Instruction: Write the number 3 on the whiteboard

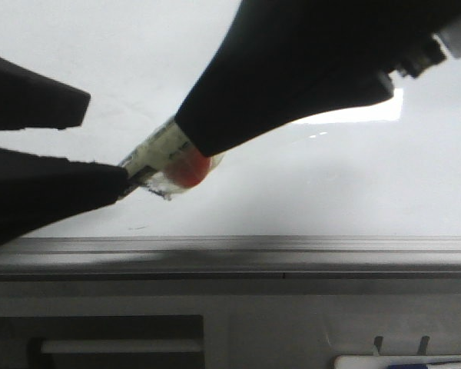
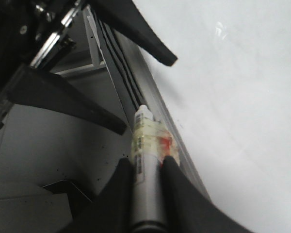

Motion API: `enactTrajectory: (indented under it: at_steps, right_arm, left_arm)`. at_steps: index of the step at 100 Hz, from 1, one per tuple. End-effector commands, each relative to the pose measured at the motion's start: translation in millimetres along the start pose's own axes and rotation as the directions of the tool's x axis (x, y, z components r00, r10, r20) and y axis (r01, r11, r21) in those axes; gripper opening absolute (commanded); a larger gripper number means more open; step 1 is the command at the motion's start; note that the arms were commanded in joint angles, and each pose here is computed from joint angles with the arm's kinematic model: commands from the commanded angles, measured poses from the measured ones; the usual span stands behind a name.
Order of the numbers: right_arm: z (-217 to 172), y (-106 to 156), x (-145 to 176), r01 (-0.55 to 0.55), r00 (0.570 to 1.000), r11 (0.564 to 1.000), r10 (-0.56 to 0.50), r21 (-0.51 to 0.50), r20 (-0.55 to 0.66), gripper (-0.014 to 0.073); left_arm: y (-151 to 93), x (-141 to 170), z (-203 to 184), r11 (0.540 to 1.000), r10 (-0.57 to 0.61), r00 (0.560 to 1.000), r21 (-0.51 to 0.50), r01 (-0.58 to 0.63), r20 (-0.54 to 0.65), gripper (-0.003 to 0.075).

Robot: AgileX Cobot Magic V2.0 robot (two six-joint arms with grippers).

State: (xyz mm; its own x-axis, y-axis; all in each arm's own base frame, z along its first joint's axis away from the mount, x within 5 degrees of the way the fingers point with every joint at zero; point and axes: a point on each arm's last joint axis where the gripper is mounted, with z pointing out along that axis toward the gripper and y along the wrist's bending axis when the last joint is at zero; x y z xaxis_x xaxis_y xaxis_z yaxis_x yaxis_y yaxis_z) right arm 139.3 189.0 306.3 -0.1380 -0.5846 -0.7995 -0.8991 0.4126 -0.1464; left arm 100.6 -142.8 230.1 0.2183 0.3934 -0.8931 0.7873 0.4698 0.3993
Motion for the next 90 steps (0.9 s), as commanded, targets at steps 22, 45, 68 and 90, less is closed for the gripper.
enactTrajectory:
  at_steps: [22,45,68,90]
  right_arm:
    - [-36.6,-41.1,-41.9,-0.061,0.988,0.986,0.037,0.154,0.15,-0.0061]
    - [-46.7,-60.4,-47.1,-0.098,0.984,0.971,0.062,0.22,0.165,-0.0061]
    - [-32.7,-70.0,-51.4,-0.102,0.988,0.97,0.073,0.22,0.134,-0.0061]
    - [-20.4,-77.8,-57.0,-0.071,0.994,0.972,0.051,0.226,0.093,-0.0061]
  left_arm:
    - [20.1,-28.2,-21.5,0.983,-0.084,0.976,-0.145,0.115,0.199,0.0441]
    - [35.5,-26.8,-26.2,0.935,-0.125,0.968,-0.301,0.188,0.218,0.0437]
    - [41.3,-28.1,-28.7,0.91,-0.121,0.962,-0.359,0.206,0.246,0.0437]
    - [41.6,-28.3,-28.9,0.909,-0.12,0.961,-0.361,0.207,0.248,0.0438]
